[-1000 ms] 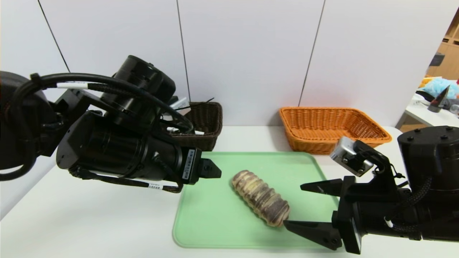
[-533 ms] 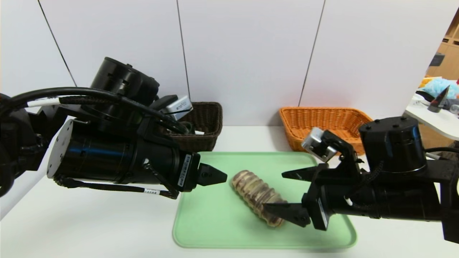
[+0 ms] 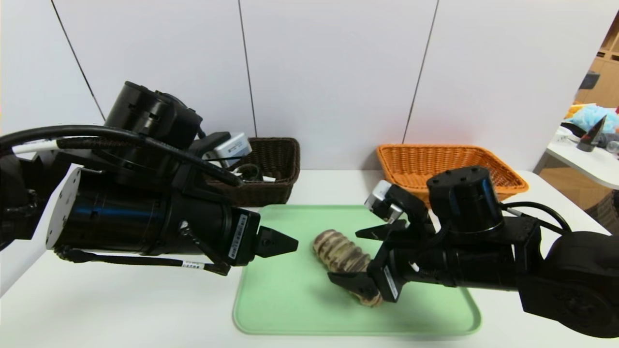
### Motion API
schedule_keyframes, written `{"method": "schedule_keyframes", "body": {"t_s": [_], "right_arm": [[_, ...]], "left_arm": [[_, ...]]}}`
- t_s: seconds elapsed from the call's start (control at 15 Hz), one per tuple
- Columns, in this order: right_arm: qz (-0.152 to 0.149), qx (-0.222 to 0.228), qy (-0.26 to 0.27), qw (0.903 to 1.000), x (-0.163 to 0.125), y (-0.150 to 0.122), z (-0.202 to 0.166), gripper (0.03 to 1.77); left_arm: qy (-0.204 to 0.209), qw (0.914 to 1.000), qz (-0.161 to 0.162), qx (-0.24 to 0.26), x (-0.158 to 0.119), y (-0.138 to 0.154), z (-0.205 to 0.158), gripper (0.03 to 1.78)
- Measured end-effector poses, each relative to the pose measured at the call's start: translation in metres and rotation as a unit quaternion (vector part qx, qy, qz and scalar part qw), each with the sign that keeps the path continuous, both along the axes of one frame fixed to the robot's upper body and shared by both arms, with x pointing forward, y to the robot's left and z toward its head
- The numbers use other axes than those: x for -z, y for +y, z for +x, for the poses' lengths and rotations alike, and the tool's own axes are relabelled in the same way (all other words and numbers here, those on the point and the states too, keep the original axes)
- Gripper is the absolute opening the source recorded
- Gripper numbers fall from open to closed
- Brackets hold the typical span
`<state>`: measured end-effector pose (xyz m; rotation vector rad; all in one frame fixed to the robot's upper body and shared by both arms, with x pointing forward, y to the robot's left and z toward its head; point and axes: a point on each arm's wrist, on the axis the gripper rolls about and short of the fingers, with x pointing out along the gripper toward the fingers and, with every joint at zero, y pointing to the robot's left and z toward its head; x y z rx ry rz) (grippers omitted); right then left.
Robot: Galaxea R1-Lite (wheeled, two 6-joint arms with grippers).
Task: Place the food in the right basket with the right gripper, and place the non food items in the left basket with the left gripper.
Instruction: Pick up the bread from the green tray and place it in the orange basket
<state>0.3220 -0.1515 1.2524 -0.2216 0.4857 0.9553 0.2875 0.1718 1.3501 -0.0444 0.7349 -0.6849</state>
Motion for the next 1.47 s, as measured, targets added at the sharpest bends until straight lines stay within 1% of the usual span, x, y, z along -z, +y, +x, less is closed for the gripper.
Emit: {"method": "schedule_keyframes", "body": {"t_s": [0.27,0.4,0.53,0.67,0.8,0.93,1.13,1.27,1.33,1.47], "right_arm": [[-0.027,0.029,-0.009,0.9992,0.006,0.012,0.002,1.7],[-0.042,0.051,-0.014,0.9977,0.005,0.019,0.003,1.7],[-0.059,0.072,-0.004,0.9957,0.003,0.024,0.002,1.7],[-0.068,0.095,0.012,0.9931,0.0,0.029,0.001,1.7],[-0.082,0.107,0.024,0.9906,-0.002,0.033,0.0,1.7],[-0.086,0.118,0.035,0.9887,-0.003,0.036,-0.001,1.7],[-0.103,0.137,0.032,0.9847,-0.002,0.041,-0.001,1.7],[-0.105,0.142,0.036,0.9836,0.001,0.043,0.0,1.7],[-0.1,0.147,0.041,0.9831,0.001,0.044,0.001,1.7],[-0.104,0.155,0.057,0.9807,0.002,0.045,0.002,1.7]], "left_arm": [[-0.006,1.0,-0.001,0.001,-0.001,0.002,-0.001,1.69],[-0.006,1.0,-0.001,0.001,-0.001,0.002,-0.001,1.69],[-0.006,1.0,-0.001,0.001,-0.001,0.002,-0.002,1.69],[-0.007,1.0,-0.002,0.001,-0.001,0.002,-0.001,1.69],[-0.008,1.0,-0.003,0.001,-0.002,0.002,-0.001,1.69],[-0.009,1.0,-0.003,0.001,-0.002,0.002,-0.001,1.69],[-0.01,0.9999,-0.003,0.002,-0.003,0.002,-0.001,1.69],[-0.01,0.9999,-0.003,0.002,-0.003,0.001,-0.001,1.69],[-0.01,0.9999,-0.003,0.002,-0.003,0.001,-0.001,1.69],[-0.01,0.9999,-0.003,0.002,-0.003,0.001,-0.001,1.69]]}}
